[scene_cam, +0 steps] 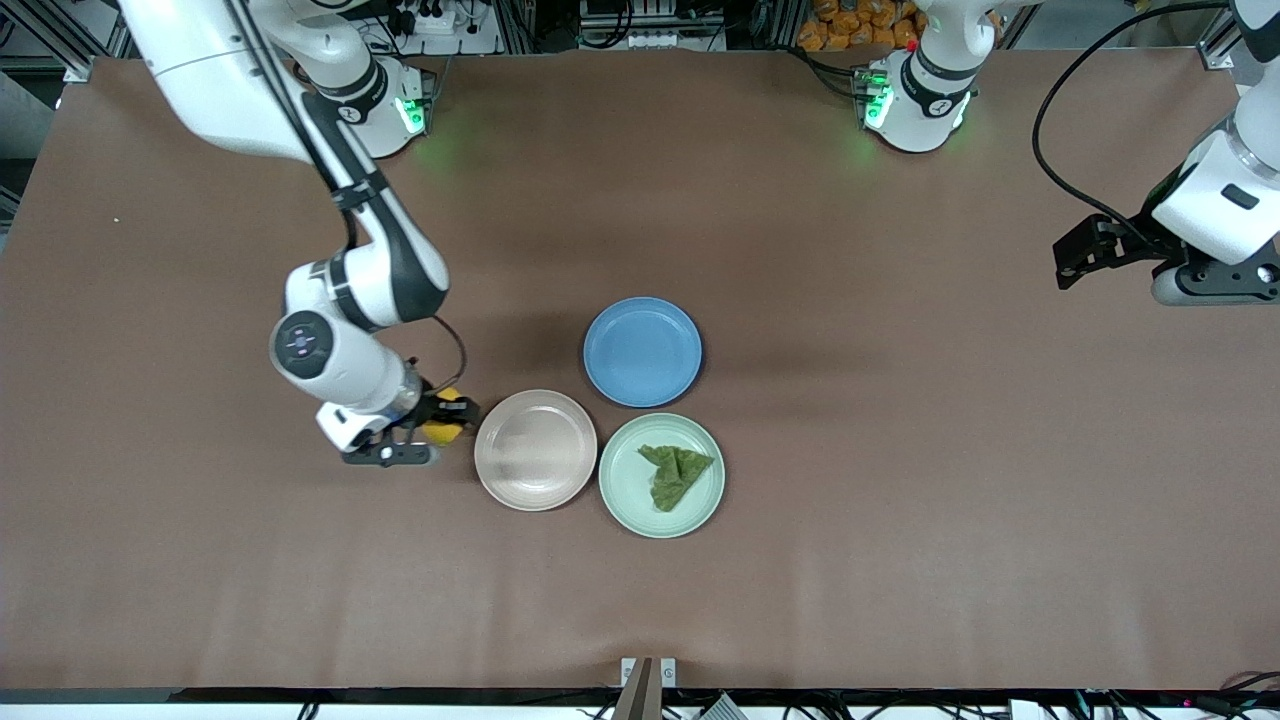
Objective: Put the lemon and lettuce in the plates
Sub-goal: 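Carry the lemon with the right gripper over the cream plate, then lower the lemon onto the cream plate and open the right gripper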
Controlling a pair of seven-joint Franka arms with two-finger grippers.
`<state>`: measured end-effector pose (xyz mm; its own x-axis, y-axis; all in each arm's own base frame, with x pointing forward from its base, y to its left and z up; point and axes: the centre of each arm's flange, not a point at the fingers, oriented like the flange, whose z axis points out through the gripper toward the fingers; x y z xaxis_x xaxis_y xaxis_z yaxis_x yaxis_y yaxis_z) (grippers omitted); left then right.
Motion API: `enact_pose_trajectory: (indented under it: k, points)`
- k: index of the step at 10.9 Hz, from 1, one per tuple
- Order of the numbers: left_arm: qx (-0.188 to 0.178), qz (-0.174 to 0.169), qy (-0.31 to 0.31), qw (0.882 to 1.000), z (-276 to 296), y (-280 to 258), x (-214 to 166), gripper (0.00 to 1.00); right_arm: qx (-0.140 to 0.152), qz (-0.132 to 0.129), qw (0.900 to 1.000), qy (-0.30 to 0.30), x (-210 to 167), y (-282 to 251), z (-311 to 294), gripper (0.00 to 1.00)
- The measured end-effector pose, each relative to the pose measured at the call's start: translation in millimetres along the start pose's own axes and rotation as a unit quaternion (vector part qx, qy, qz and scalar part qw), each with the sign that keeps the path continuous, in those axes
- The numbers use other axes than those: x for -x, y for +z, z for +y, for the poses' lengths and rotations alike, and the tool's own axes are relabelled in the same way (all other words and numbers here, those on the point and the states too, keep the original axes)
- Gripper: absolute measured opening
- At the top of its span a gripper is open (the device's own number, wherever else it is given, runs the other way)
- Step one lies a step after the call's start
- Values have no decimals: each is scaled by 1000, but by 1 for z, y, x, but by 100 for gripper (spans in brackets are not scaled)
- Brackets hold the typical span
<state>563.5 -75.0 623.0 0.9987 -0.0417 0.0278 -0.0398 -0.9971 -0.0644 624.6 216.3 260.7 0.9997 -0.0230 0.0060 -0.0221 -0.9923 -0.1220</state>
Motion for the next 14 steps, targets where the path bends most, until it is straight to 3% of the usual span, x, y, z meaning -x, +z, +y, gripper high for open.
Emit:
enact_pose_trajectory:
  k: [5, 11, 12, 14]
  points:
    - [18, 16, 20, 1000, 11, -8, 1, 100, -13, 8, 1000, 7, 5, 21, -95, 64]
    - [18, 13, 17, 1000, 7, -3, 1, 100, -30, 38, 999, 0, 0, 73, -114, 64]
    - [18, 14, 16, 1000, 6, -3, 0, 100, -30, 38, 999, 0, 0, 75, -113, 67]
    - [25, 13, 15, 1000, 6, -3, 0, 100, -29, 47, 998, 1, -9, 69, -107, 90]
